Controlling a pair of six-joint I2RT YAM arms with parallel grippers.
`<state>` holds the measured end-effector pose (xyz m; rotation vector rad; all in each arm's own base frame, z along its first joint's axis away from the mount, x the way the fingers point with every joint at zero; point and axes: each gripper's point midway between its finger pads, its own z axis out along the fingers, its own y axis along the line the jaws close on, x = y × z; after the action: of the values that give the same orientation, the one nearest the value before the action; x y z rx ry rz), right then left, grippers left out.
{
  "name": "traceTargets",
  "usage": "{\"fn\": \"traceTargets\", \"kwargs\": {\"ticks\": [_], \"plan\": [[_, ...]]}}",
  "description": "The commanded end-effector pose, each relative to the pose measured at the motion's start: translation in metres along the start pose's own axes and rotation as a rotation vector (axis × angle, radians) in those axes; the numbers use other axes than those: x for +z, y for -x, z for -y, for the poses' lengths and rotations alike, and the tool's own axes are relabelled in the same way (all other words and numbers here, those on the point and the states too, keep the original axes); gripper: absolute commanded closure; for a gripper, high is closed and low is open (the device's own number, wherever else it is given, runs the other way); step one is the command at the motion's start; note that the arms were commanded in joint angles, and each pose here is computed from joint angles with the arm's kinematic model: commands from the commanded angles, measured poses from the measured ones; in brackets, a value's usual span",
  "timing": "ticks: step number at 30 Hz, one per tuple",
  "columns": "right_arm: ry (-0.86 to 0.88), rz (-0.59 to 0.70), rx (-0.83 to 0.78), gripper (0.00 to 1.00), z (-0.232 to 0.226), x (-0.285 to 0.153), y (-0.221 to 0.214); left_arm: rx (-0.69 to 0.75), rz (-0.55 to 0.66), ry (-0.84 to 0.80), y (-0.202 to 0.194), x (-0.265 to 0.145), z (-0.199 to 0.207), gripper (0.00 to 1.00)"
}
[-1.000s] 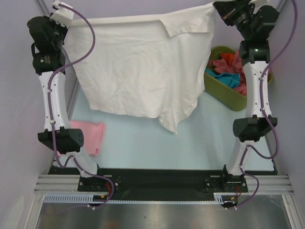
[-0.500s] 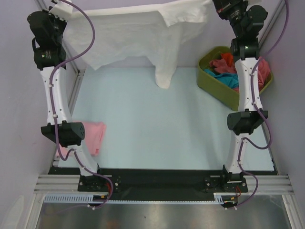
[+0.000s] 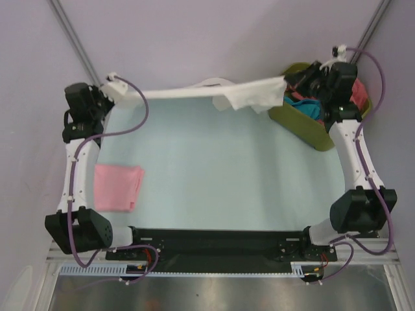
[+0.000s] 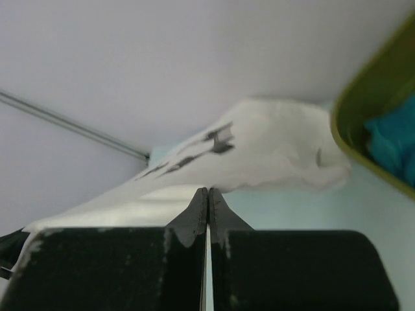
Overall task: Fold and stack the t-shirts
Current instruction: Flatten the tshirt out, then fold the tshirt
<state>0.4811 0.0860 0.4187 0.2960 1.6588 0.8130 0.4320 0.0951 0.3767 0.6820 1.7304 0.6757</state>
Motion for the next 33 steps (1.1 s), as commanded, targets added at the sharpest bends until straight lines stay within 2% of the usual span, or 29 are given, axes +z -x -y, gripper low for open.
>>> {"fn": "traceTargets", "kwargs": {"ticks": [1, 2, 3, 5, 6, 8, 14, 16, 20, 26, 30, 33], "plan": [[-0.095, -0.021, -0.023, 1.0, 0.02, -0.05, -0.023, 0.069, -0.078, -0.127, -0.049, -0.022, 0.052, 1.0], [-0.118, -0.047, -0.006, 1.0, 0.027, -0.059, -0.037, 0.07, -0.097, -0.166, -0.06, -0.024, 0.068, 1.0], [-0.168, -0.118, 0.028, 1.0, 0.049, -0.073, -0.073, 0.059, -0.139, -0.254, -0.083, -0.027, 0.101, 1.0], [-0.221, -0.183, 0.06, 1.0, 0.069, -0.09, -0.108, 0.043, -0.177, -0.345, -0.104, -0.034, 0.134, 1.0], [-0.287, -0.257, 0.097, 1.0, 0.093, -0.102, -0.143, 0.03, -0.207, -0.42, -0.121, -0.039, 0.163, 1.0], [-0.352, -0.294, 0.131, 1.0, 0.108, -0.125, -0.169, 0.021, -0.268, -0.52, -0.147, -0.052, 0.201, 1.0], [-0.559, -0.413, 0.312, 1.0, 0.147, -0.192, -0.25, 0.021, -0.353, -0.757, -0.182, -0.103, 0.266, 1.0], [-0.633, -0.439, 0.355, 1.0, 0.157, -0.212, -0.269, 0.035, -0.371, -0.816, -0.187, -0.119, 0.275, 1.0], [-0.797, -0.434, 0.388, 1.0, 0.168, -0.255, -0.28, 0.039, -0.457, -0.92, -0.201, -0.156, 0.289, 1.0], [-0.853, -0.352, 0.383, 1.0, 0.159, -0.278, -0.259, 0.069, -0.438, -0.923, -0.192, -0.175, 0.28, 1.0], [-0.81, -0.379, 0.336, 1.0, 0.164, -0.262, -0.259, 0.044, -0.406, -0.887, -0.183, -0.16, 0.274, 1.0], [-0.701, -0.342, 0.264, 1.0, 0.165, -0.225, -0.244, 0.007, -0.38, -0.837, -0.175, -0.131, 0.266, 1.0]]}}
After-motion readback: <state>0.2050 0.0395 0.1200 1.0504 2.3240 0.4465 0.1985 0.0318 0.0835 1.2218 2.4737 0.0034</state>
